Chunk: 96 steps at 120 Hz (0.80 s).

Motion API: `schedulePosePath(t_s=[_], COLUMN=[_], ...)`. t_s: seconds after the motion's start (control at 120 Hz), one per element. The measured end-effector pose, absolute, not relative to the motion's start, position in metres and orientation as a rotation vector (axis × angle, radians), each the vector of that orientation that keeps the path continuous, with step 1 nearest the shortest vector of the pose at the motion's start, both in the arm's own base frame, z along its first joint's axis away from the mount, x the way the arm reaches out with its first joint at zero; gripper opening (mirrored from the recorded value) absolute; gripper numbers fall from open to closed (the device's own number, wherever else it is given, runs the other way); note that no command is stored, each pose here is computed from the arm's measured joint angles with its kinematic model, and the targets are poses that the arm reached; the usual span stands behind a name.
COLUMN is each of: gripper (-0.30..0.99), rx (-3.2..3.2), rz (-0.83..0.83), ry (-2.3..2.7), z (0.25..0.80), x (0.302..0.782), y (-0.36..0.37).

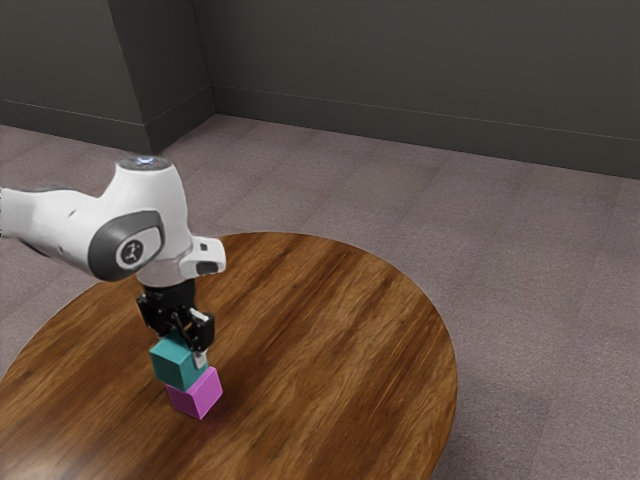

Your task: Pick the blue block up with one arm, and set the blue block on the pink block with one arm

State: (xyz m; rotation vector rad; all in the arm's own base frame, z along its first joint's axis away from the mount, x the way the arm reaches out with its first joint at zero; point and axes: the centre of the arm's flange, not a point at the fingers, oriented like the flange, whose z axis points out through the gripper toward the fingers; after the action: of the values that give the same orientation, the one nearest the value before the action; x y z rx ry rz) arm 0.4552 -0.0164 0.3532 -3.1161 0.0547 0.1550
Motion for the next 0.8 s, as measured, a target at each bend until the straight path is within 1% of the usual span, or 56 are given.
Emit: schedulePosePath(t_s=[0.192, 0.367, 0.65, 0.8], gripper=[0.3, 0.3, 0.3, 0.3], rx=[-3.113, -3.117, -3.117, -3.121], rz=[0.175, 0.137, 0.127, 0.095], ry=[0.056, 0.056, 0.055, 0.054], z=[0.34, 0.345, 0.337, 0.343], x=[0.458, 0.464, 0.468, 0.467], y=[-0.016, -0.017, -0.016, -0.016])
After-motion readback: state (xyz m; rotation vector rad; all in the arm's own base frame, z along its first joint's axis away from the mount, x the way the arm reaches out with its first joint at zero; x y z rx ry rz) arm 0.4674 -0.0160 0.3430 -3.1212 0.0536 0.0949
